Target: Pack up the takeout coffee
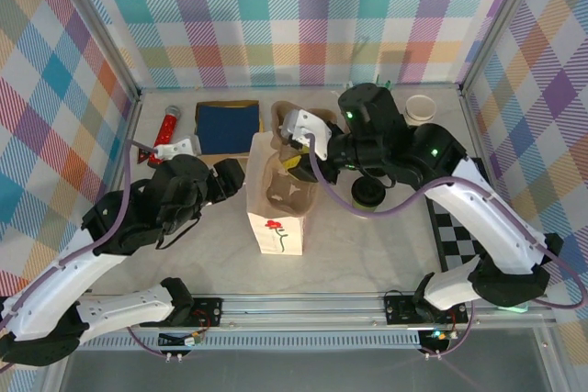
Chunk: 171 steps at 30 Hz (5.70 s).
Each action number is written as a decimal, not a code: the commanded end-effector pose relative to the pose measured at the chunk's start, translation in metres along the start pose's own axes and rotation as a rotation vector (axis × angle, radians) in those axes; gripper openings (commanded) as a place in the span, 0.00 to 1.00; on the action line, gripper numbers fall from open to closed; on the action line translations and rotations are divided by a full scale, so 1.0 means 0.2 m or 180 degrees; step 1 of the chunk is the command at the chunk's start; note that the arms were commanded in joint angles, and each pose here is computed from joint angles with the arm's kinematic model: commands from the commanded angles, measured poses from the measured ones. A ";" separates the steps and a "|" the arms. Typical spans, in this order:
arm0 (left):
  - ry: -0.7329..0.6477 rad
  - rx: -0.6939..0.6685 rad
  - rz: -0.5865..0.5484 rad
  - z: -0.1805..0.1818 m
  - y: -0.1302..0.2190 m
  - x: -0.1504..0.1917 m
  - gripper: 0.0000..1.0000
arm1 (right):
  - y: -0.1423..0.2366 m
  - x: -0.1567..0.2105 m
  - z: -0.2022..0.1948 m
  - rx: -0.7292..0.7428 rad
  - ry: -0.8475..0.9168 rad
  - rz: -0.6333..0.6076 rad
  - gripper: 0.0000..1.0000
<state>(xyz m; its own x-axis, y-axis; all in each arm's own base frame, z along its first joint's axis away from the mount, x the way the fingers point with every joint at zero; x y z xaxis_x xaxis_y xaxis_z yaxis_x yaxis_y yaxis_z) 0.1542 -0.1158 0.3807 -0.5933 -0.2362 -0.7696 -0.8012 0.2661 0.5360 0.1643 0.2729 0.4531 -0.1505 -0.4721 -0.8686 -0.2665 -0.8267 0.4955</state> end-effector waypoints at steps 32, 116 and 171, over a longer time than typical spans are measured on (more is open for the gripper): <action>0.0787 -0.0003 0.0421 0.33 -0.41 0.06 0.69 | -0.48 0.23 -0.12 -0.0285 -0.0077 0.1243 0.31; 0.0770 0.0139 0.0352 0.32 -0.41 0.06 0.23 | -0.74 0.45 -0.20 0.0178 0.0008 0.2188 0.21; 0.0690 0.0951 -0.0331 0.19 -0.16 -0.11 0.09 | -0.75 0.70 -0.05 0.0403 -0.0073 0.2766 0.18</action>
<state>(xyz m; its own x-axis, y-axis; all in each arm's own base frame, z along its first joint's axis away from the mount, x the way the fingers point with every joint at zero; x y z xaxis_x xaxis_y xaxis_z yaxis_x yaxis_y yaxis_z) 0.2011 -0.0851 0.3409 -0.6008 -0.4363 -0.6698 -0.7905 0.4491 0.4165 0.2031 0.3338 0.2466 -0.3606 -0.9166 -0.1728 -0.1586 -0.1223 0.9797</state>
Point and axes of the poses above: each hand's point on the last joint's axis, 136 mm out from that joint toward the fingers, its own y axis back along the fingers, its own z axis along the line the jaws close on, x = y × z, the point moved 7 cm from there along y, back along the fingers, and after that the axes turned 12 degrees about -y, right-handed, at the moved point
